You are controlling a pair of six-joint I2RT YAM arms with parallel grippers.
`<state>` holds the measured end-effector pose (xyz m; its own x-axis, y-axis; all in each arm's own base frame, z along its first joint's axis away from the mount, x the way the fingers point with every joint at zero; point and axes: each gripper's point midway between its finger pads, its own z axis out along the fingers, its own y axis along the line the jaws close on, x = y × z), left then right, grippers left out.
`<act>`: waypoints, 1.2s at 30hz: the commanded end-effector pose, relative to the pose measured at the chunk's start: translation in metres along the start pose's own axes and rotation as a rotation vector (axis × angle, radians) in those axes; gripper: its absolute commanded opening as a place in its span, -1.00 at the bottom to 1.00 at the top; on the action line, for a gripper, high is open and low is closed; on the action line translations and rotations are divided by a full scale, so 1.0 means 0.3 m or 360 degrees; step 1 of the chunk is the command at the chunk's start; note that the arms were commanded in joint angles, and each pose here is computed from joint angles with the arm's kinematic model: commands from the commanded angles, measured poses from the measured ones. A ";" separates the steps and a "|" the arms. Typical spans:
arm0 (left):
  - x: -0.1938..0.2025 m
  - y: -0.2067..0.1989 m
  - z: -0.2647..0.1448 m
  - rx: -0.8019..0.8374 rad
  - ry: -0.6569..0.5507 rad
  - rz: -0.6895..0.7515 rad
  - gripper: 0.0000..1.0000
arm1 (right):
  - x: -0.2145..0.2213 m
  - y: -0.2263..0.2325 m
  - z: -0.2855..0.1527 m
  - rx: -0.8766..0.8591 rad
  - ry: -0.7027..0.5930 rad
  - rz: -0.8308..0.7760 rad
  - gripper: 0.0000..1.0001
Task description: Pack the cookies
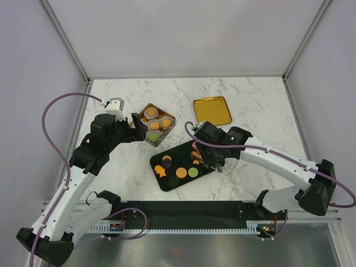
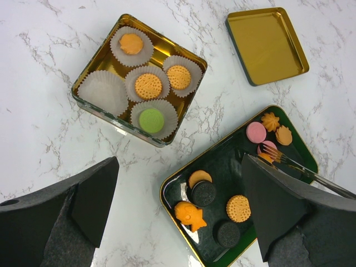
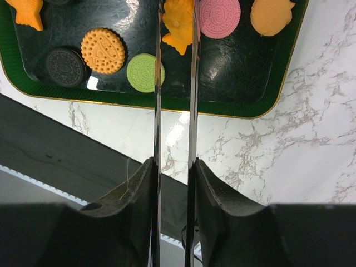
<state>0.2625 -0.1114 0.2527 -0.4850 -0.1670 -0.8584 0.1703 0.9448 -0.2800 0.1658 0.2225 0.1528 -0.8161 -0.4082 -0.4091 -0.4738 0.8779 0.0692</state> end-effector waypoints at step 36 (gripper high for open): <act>-0.239 -0.042 -0.123 0.0018 -0.0286 -0.0020 0.99 | -0.695 0.238 -0.039 -0.0277 -0.0657 -0.0036 -0.26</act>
<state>0.2638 -0.1096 0.3013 -0.3986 -0.2025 -0.8945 0.1877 0.9366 -0.2957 0.2758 0.3316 0.2174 -0.6946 -0.3328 -0.6378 -0.5216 0.8435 0.1279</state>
